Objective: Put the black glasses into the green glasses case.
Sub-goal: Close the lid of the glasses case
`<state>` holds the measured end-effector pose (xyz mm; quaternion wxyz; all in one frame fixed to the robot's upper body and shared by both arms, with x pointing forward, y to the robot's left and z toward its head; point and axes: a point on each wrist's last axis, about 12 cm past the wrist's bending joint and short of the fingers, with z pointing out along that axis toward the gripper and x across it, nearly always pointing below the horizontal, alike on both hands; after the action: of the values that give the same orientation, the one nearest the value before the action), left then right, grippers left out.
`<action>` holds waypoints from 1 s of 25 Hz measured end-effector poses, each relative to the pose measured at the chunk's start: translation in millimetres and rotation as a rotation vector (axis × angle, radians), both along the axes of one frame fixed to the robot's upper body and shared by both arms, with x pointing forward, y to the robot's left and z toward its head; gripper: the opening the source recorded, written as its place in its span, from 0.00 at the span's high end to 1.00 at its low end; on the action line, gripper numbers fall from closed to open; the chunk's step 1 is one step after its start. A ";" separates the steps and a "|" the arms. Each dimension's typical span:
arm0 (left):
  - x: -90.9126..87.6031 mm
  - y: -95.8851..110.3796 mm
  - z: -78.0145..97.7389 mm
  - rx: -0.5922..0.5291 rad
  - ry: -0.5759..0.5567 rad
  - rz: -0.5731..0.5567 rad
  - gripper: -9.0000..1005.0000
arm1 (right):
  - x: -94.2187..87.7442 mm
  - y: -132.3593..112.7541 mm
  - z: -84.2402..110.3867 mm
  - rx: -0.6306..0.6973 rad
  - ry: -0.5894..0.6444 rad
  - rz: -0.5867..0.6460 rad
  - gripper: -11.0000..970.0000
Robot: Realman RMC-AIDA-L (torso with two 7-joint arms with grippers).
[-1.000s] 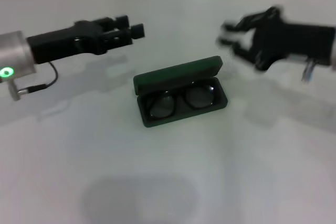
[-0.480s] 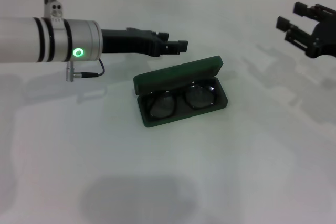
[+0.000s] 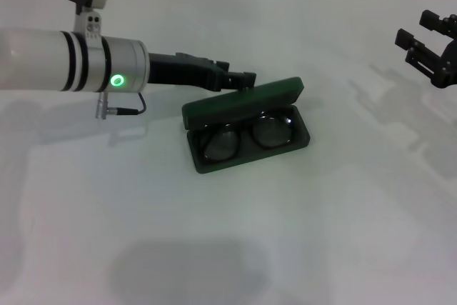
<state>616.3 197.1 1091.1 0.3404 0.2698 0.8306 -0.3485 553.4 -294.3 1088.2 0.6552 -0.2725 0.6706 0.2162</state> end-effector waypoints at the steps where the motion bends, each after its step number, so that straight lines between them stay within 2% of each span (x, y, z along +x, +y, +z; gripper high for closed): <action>1: -0.5 -0.9 -0.3 0.003 0.001 -0.006 0.29 | -0.3 -0.3 -0.3 -0.001 0.001 0.000 0.48; 8: -9.3 -10.1 -4.6 0.024 0.027 -0.086 0.29 | -1.3 -1.4 -1.3 -0.005 0.004 -0.001 0.48; 20: -33.2 -6.6 -21.4 0.034 0.000 -0.180 0.29 | -0.5 2.2 -1.4 -0.009 0.004 0.013 0.48; 25: -37.6 -3.2 -24.7 0.040 -0.028 -0.195 0.29 | -0.5 3.3 -1.6 -0.009 0.004 0.017 0.48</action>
<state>578.7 193.8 1066.4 0.3109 0.3608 0.8025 -0.3594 553.0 -291.0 1086.6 0.6507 -0.2805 0.6707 0.2194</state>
